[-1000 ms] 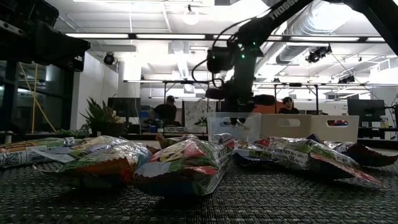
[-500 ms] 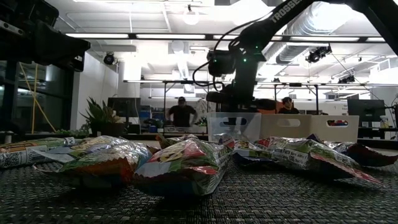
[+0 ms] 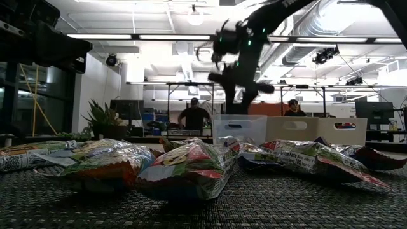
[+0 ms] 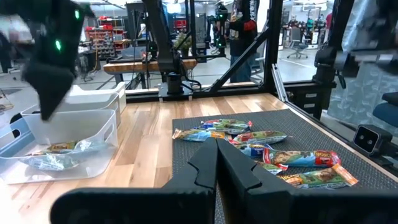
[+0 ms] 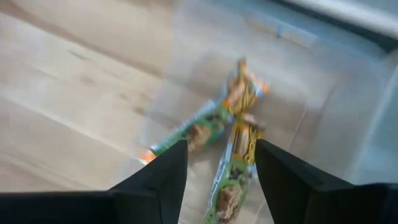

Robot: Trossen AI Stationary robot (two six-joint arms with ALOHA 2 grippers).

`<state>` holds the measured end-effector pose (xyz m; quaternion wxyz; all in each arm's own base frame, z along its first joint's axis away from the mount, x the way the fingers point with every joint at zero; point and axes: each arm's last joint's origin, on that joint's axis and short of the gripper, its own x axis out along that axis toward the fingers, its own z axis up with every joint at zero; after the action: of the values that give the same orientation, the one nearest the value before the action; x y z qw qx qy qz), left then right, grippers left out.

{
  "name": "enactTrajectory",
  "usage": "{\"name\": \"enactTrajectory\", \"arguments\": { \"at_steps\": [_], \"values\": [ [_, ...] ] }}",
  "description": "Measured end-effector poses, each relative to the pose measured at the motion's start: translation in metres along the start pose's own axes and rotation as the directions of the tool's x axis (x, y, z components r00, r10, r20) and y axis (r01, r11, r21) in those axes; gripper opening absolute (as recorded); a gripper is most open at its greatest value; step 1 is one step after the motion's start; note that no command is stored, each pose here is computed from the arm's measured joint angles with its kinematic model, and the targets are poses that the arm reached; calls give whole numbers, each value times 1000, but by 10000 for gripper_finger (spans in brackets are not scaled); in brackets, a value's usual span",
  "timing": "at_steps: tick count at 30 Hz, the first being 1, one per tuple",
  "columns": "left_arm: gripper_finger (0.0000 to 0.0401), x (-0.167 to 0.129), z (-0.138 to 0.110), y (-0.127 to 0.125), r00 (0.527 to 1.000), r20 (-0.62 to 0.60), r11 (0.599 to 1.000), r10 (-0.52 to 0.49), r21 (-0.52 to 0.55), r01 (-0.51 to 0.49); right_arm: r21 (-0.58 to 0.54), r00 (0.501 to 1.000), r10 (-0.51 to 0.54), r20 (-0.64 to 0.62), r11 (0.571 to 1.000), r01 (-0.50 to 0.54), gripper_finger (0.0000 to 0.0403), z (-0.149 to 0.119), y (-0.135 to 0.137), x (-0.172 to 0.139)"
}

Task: Pick and place Granola Bars by type
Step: Put the yellow granola bar into the transparent bin

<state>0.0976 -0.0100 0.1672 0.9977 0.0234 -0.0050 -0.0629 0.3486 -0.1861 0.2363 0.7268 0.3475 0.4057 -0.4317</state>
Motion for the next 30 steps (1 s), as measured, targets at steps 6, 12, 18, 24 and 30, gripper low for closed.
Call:
{"name": "enactTrajectory", "arguments": {
  "at_steps": [6, 12, 18, 24, 30],
  "values": [
    [1, 0, 0, 0, 1000, 0, 1000, 0, 0, 0, -50, 984, 124, 130, 992, -119, 174, 13, -1, -60],
    [1, 0, 0, 0, 1000, 0, 1000, 0, 0, 0, -108, 919, 345, 193, 938, -330, 173, 9, -2, -124],
    [1, 0, 0, 0, 1000, 0, 1000, 0, 0, 0, -234, 819, 552, 159, 827, -512, 173, -16, 14, -171],
    [1, 0, 0, 0, 1000, 0, 1000, 0, 0, 0, -311, 720, 694, 13, 687, -657, 174, -51, 38, -196],
    [1, 0, 0, 0, 1000, 0, 1000, 0, 0, 0, -463, 651, 743, -152, 529, -711, 170, -87, 62, -205]
  ]
}}
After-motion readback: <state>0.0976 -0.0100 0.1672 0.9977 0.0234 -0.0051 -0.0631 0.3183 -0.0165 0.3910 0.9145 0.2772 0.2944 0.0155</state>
